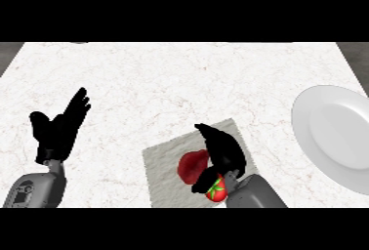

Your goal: Pick the pear from the placemat and place it in the plate

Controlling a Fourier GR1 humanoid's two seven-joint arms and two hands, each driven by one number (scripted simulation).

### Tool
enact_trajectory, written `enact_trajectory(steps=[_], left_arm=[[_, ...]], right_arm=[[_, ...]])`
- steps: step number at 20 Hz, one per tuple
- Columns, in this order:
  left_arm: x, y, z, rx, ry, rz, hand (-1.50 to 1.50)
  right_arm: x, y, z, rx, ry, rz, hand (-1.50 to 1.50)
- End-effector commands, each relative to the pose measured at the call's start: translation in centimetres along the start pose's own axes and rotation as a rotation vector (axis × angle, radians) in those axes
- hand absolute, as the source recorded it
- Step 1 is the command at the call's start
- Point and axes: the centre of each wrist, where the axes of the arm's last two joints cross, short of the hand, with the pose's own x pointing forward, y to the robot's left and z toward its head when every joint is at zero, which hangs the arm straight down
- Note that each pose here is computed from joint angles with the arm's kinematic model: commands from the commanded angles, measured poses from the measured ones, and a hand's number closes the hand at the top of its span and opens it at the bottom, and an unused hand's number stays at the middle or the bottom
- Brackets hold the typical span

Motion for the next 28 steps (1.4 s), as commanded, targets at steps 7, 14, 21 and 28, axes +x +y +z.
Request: enact_trajectory(steps=[7,14,21,28], left_arm=[[0.5,1.2,0.7,-0.007,-0.004,0.016,0.00],[0.5,-1.0,0.4,0.001,-0.009,0.009,0.00],[0.5,-1.5,0.1,-0.024,-0.008,0.016,0.00],[-0.1,-0.8,-0.3,-0.004,0.008,0.018,0.00]], right_arm=[[0.4,3.6,0.4,0.076,-0.111,0.028,1.50],[1.6,-1.8,-3.7,-0.118,0.018,-0.044,1.50],[-0.8,-11.0,-7.6,-0.488,0.324,-0.049,1.50],[0.9,-14.5,-6.8,-1.004,0.343,0.083,1.50]])
